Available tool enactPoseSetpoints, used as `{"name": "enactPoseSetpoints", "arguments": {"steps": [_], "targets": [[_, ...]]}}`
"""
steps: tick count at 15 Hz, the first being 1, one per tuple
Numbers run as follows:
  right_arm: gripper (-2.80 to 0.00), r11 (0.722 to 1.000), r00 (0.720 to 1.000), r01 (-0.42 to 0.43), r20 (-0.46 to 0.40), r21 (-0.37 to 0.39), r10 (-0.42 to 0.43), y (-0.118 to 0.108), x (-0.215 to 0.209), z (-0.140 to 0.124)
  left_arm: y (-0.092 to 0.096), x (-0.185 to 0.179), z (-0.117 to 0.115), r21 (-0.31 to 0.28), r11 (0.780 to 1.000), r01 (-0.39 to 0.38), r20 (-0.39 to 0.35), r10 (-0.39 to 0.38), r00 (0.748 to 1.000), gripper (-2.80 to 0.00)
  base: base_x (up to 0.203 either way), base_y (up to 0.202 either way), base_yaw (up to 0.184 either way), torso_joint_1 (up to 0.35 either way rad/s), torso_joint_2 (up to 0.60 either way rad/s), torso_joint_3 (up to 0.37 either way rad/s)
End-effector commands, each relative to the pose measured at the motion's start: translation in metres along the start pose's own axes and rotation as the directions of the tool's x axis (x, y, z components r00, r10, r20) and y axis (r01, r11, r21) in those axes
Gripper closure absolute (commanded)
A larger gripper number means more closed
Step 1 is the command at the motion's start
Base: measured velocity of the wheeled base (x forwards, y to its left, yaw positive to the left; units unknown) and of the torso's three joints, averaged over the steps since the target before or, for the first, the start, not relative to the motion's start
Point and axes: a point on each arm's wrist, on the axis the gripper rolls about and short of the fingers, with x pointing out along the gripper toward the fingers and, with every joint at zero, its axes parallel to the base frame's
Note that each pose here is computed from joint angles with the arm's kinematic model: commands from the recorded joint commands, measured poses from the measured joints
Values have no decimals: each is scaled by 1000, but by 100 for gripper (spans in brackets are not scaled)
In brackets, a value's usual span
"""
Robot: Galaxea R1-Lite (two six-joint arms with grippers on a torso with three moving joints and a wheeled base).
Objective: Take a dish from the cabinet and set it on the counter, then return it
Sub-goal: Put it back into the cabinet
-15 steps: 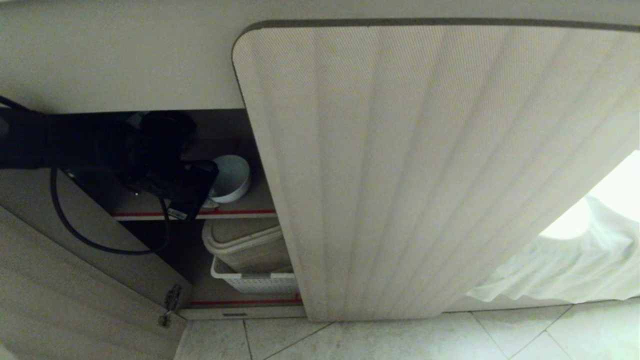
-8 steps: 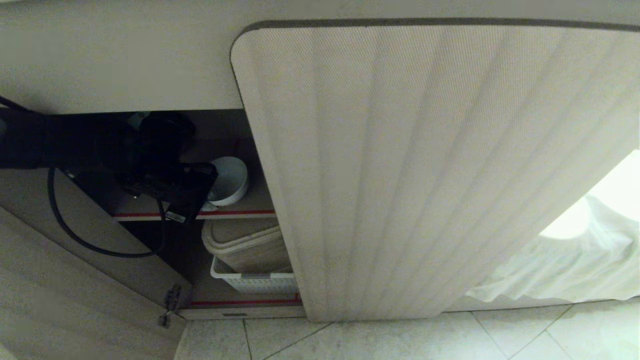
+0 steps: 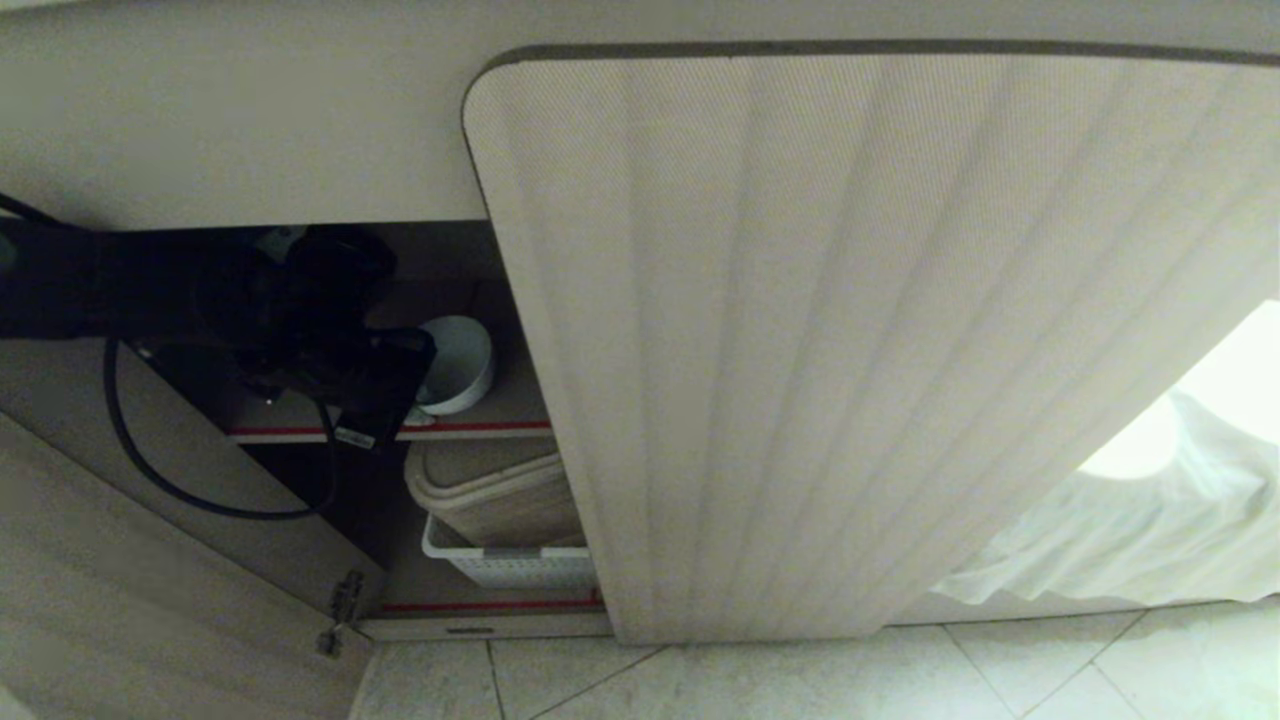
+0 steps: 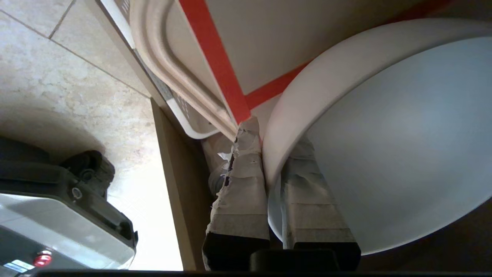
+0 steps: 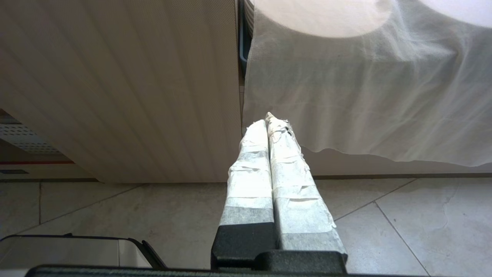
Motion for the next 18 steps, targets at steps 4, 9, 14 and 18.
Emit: {"name": "enactPoseSetpoints", "arguments": {"steps": [4,9,14,18], "targets": [[0,1000,1000,0,0,0,0,0,0,0,20,-1,-19,33,997,-70,-19,71,997,0,0,0,0,0,0,0],[0,1000,1000,0,0,0,0,0,0,0,30,-1,-23,48,994,-101,-4,101,995,0,0,0,0,0,0,0],[0,1000,1000,0,0,0,0,0,0,0,36,1,-26,54,990,-130,22,129,991,0,0,0,0,0,0,0],[0,1000,1000,0,0,0,0,0,0,0,42,-1,-26,53,995,-82,38,80,996,0,0,0,0,0,0,0]]}}
